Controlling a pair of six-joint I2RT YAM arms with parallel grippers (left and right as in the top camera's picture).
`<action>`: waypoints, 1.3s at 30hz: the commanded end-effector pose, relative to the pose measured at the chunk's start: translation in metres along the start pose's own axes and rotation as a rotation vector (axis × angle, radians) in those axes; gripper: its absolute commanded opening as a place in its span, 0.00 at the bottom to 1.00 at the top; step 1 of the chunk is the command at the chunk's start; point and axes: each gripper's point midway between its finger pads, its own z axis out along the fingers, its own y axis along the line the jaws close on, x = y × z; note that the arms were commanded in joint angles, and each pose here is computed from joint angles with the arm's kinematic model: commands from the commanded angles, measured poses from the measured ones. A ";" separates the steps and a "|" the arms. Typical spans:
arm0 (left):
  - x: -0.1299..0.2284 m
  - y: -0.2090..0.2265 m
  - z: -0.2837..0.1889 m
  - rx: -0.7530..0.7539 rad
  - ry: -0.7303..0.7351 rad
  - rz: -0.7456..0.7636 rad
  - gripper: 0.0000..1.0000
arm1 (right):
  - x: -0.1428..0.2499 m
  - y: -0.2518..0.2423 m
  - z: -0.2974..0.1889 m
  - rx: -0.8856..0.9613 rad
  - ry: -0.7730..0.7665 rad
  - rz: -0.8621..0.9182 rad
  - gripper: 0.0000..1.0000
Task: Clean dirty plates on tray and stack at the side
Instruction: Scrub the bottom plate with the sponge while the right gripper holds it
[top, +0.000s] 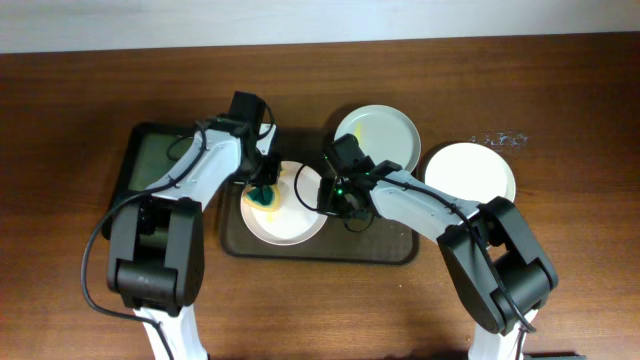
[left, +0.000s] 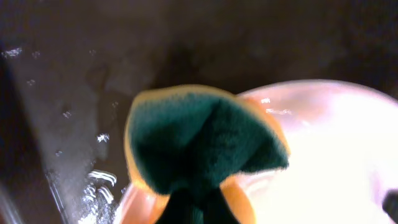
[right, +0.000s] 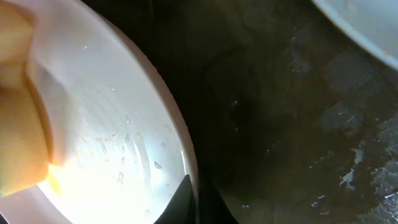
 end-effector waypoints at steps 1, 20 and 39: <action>0.030 -0.013 0.026 0.021 0.044 0.026 0.00 | 0.004 -0.012 0.010 0.034 0.023 0.024 0.04; 0.044 0.088 -0.011 -0.618 0.015 -0.251 0.00 | 0.004 -0.014 0.009 0.044 0.021 0.025 0.04; 0.044 -0.078 0.017 0.295 0.044 0.512 0.00 | 0.012 -0.022 0.010 0.070 0.047 0.033 0.04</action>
